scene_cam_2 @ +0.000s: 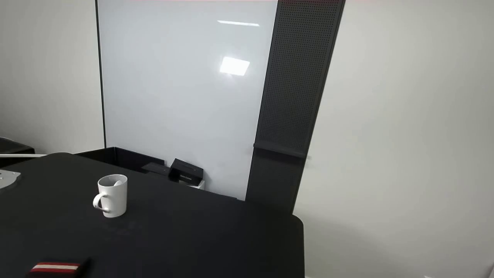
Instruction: Remove the spoon from the mug, place the spoon back in the mug, remove the spoon from the mug
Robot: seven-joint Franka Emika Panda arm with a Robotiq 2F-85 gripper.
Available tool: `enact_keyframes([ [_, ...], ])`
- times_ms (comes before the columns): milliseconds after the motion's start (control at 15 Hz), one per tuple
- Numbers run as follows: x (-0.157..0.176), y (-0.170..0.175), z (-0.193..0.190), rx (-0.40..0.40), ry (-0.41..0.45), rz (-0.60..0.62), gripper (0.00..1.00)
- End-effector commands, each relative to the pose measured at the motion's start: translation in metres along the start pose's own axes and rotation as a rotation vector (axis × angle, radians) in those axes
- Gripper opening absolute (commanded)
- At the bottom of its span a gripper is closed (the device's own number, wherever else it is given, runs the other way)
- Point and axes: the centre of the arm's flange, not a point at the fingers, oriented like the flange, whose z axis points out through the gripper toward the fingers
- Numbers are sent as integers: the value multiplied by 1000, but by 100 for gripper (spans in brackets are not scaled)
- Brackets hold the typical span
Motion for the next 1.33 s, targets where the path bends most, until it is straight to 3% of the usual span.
enact_keyframes([
  [0, 0, 0, 0, 0, 0, 0, 100],
  [667, 12, -1, 1, 3, -4, 3, 100],
  [1000, 64, -7, 8, 36, 26, -15, 100],
  [1267, 126, -16, 17, 75, 60, -39, 100],
])
